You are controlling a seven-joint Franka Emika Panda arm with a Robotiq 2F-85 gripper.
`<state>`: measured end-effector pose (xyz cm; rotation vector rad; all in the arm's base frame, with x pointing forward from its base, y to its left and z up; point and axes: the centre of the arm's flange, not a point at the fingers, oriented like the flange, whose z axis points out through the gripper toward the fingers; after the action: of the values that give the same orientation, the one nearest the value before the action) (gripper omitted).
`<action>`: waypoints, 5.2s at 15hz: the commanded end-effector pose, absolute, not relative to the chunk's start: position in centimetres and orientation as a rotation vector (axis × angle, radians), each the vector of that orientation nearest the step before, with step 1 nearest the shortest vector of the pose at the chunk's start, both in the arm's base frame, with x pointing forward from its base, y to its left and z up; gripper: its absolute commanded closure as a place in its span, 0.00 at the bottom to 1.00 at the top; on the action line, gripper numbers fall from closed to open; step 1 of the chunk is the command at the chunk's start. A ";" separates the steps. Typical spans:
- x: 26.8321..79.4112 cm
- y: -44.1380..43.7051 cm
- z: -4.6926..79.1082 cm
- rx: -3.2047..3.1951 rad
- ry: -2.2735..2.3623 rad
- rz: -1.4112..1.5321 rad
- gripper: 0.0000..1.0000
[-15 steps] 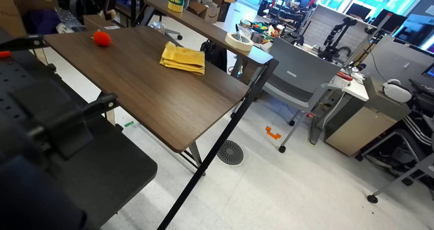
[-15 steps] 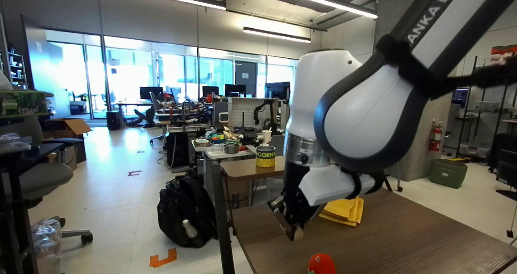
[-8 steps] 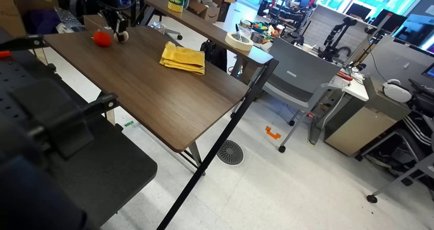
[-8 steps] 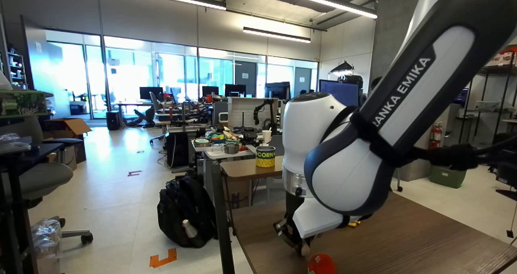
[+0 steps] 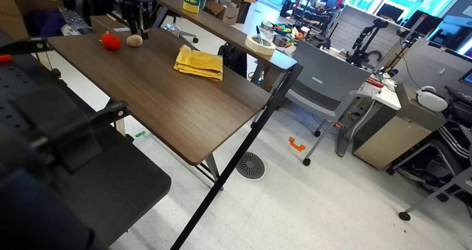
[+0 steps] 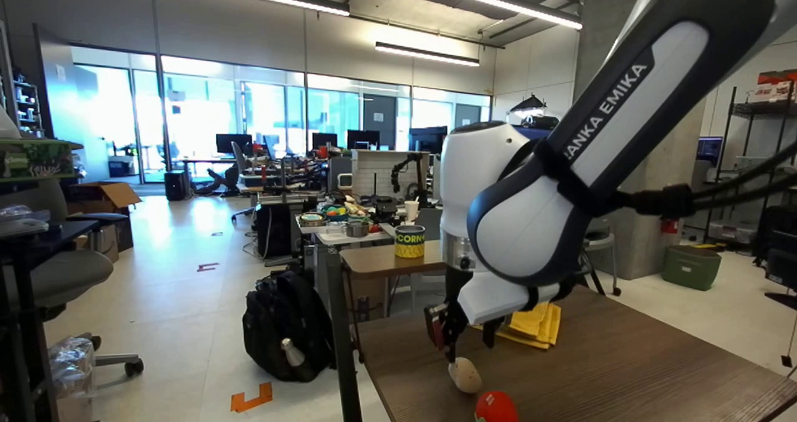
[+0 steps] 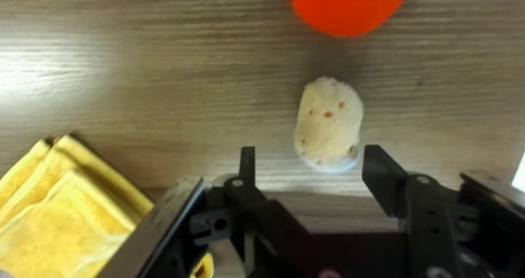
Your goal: Wipe the table with the cloth
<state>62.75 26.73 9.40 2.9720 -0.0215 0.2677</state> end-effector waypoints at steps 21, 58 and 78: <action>71.8 10.9 17.1 3.265 0.011 0.196 0.00; 77.9 0.9 -2.0 3.015 -0.281 0.250 0.00; 66.9 -11.2 3.5 2.899 0.532 0.457 0.00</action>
<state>74.25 -12.13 2.54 2.8602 0.3337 0.4839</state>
